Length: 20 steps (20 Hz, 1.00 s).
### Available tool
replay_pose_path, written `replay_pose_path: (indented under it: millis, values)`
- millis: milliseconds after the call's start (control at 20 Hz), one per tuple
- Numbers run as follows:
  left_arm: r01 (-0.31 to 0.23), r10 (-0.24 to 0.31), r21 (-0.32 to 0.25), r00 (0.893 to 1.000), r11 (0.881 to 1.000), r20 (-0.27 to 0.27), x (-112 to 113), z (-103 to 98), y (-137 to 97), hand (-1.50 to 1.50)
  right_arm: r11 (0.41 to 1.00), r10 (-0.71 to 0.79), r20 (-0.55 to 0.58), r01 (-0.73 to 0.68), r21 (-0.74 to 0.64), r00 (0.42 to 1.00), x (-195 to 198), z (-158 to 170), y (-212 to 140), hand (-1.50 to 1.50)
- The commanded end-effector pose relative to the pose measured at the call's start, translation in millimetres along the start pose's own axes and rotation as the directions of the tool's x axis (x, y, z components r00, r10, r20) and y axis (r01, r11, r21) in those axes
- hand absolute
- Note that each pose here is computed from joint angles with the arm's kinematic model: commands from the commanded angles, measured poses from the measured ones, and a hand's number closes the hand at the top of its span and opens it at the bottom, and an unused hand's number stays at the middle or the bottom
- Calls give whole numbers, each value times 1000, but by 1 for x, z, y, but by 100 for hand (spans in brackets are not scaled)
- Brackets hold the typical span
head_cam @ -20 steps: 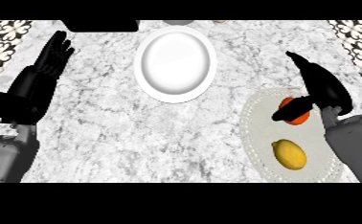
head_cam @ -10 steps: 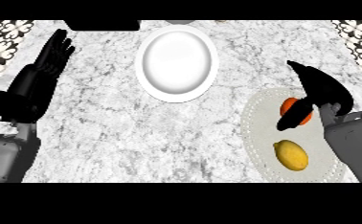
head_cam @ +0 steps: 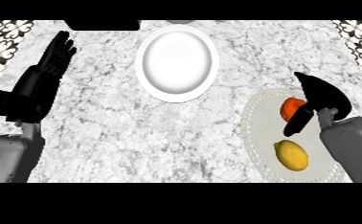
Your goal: Pick the squash from the placemat and place it in the plate
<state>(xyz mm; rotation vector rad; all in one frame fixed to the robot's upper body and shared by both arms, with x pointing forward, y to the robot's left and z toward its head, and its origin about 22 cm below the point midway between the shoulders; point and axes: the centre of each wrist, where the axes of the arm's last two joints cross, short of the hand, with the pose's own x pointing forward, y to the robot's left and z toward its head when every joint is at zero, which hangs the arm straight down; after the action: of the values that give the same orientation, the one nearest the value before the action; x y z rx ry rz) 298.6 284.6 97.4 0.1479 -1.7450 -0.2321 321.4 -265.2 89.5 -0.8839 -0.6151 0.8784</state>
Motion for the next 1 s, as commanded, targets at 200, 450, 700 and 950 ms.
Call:
replay_pose_path:
  millis: [200,450,700,950]
  values:
    - [-2,2,0,1000,1000,4,-1,8,3,0,997,26,-53,-22,79,998,-3,-22,18,-150]
    - [2,-2,5,1000,1000,4,1,6,18,0,994,18,-40,-13,108,999,-27,-37,21,-150]
    - [0,0,8,1000,1000,3,4,-4,-12,0,994,33,-84,-24,106,996,-23,-38,43,-150]
    - [-4,4,9,1000,1000,7,9,-17,-8,0,998,-1,-26,3,58,1000,-13,-49,60,150]
